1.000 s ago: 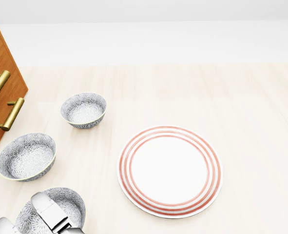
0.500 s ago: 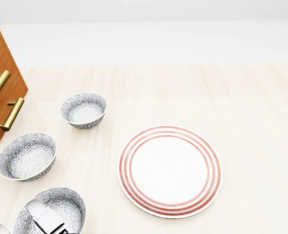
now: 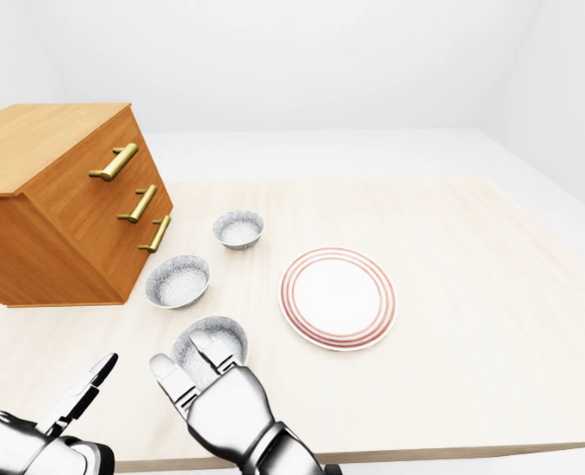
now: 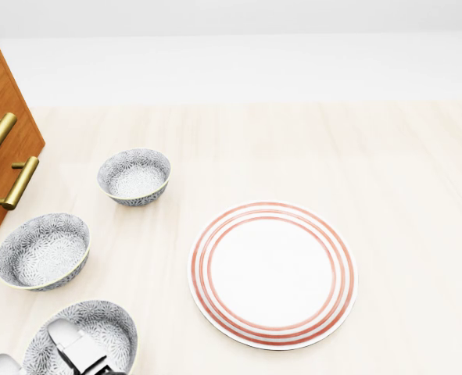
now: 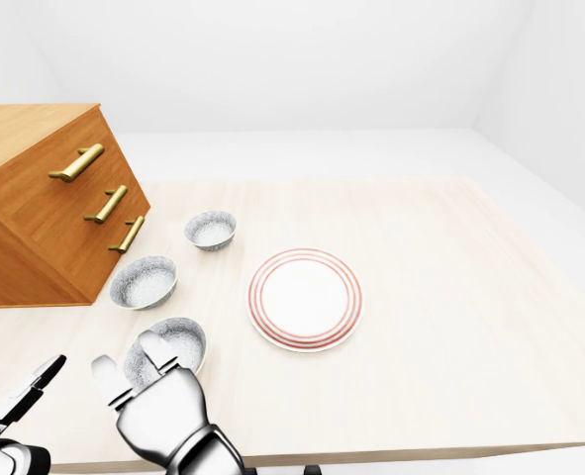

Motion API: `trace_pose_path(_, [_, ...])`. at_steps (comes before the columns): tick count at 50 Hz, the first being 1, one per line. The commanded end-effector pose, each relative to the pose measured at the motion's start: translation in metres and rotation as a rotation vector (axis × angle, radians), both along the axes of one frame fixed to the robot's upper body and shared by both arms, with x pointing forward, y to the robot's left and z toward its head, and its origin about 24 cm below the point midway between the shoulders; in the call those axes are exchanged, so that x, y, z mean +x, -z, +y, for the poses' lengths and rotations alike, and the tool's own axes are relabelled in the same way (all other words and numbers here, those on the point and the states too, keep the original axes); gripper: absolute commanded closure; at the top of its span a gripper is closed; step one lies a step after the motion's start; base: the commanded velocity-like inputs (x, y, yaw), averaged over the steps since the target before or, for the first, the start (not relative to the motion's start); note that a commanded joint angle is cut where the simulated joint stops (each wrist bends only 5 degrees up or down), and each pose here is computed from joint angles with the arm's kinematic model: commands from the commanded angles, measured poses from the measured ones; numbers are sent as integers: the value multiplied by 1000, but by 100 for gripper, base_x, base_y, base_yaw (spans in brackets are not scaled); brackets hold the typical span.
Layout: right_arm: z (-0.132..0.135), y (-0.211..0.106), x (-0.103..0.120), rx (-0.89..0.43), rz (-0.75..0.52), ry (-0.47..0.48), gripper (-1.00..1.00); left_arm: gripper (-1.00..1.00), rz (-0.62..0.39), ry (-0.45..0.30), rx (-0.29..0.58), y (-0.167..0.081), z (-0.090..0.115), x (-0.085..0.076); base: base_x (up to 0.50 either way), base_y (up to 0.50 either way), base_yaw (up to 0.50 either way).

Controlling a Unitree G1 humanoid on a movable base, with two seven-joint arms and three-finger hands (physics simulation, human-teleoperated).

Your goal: Put the bowl at the front on the plate.

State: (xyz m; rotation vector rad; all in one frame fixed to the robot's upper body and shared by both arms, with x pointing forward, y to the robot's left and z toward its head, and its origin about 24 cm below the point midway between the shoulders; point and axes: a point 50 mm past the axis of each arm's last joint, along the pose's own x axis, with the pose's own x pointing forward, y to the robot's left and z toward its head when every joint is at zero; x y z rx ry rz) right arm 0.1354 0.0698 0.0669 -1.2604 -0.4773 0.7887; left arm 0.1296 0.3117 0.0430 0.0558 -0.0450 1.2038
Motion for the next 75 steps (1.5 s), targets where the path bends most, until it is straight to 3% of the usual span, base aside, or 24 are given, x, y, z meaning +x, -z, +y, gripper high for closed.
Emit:
trace_pose_path(1, [-1,5,1,47,22,13,-100,-100,-30,-2,-18,-2,0,0,0,0,0])
trace_pose_path(7, [-4,1,3,143,16,34,-100,-100,-48,-7,-8,-6,0,-2,0,0,0])
trace_pose_path(9, [1,3,3,86,4,5,-100,-100,-37,-6,-16,-3,0,-1,0,0,0])
trace_pose_path(30, [5,3,7,113,26,11,-100,-100,-38,-4,-14,-4,0,-1,0,0,0])
trace_pose_path(35, [0,19,7,126,102,46,-100,-100,-40,-4,-6,-5,0,-1,0,0,0])
trace_pose_path(45, [-5,22,8,165,121,66,-100,-100,-25,3,-17,-1,0,2,0,0,0])
trace_pose_path(53, [-3,17,7,139,72,52,-100,-100,-36,1,-10,-4,0,0,0,0,0])
trace_pose_path(59, [1,26,5,19,35,25,-100,-100,-43,-3,-11,-5,0,-1,0,0,0])
trace_pose_path(65, [0,35,8,-13,30,48,-100,-100,-43,-3,-15,-4,0,0,0,0,0])
trace_pose_path(67, [0,41,8,-87,17,38,-100,-100,-44,-2,-17,-4,0,0,0,0,0])
trace_pose_path(75, [-6,43,10,-26,15,90,-100,-100,-57,-9,-13,-7,0,-2,0,0,0])
